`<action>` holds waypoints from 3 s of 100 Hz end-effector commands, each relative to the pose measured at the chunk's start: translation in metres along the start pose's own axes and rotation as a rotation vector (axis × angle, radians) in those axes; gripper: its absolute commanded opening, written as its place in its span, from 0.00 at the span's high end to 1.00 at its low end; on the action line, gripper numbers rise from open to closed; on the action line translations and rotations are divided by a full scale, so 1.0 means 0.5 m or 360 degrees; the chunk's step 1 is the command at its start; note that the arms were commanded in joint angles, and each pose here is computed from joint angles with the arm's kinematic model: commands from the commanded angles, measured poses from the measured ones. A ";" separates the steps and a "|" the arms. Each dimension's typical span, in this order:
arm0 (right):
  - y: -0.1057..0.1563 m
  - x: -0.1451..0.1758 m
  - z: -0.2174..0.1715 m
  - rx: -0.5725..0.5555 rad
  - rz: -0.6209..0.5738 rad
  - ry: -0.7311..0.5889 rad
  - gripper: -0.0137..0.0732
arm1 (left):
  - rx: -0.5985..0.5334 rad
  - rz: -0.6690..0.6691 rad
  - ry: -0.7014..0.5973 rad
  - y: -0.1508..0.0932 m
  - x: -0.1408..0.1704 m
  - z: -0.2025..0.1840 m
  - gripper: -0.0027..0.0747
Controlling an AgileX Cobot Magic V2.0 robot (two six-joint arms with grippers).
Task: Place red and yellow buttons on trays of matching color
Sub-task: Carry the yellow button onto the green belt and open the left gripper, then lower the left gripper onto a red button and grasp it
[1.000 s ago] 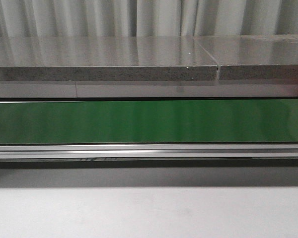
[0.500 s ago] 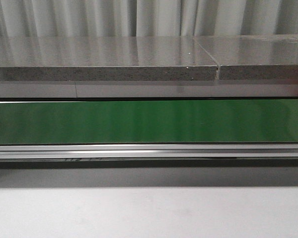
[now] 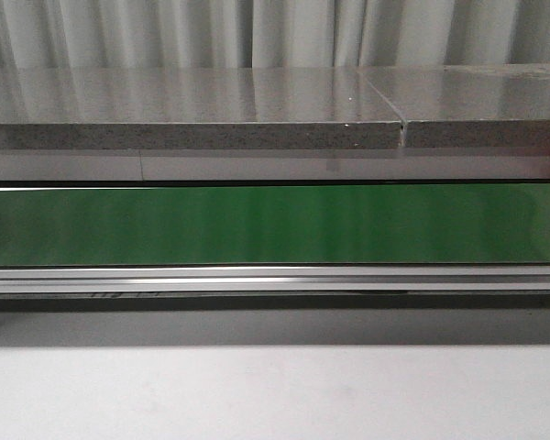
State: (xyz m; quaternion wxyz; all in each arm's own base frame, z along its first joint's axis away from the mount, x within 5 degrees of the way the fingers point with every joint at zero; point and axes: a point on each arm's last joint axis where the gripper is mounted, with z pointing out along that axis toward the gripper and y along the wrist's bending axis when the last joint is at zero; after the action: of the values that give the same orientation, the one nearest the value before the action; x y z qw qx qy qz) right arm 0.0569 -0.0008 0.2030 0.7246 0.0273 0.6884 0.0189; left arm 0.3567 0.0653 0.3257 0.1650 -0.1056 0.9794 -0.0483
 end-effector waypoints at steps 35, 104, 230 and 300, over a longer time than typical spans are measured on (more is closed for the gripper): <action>0.002 -0.025 -0.004 -0.0005 -0.0020 -0.0165 0.92 | -0.0021 -0.0181 -0.0113 0.063 0.012 -0.080 0.28; 0.002 -0.025 -0.004 -0.0005 -0.0020 -0.0165 0.92 | -0.0232 -0.0494 0.0124 0.216 0.120 -0.026 0.28; 0.002 -0.025 -0.004 -0.0005 -0.0020 -0.0165 0.92 | -0.0257 -0.0513 0.0137 0.302 0.089 0.123 0.28; 0.002 -0.025 -0.004 -0.0005 -0.0020 -0.0165 0.92 | -0.0256 -0.0513 0.0140 0.302 0.089 0.123 0.66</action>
State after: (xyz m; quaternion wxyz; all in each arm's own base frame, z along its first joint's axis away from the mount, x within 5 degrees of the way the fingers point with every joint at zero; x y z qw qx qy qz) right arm 0.0569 -0.0008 0.2030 0.7246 0.0273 0.6884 0.0189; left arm 0.3070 0.1978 0.2125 0.0634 -0.2668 0.9616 -0.0066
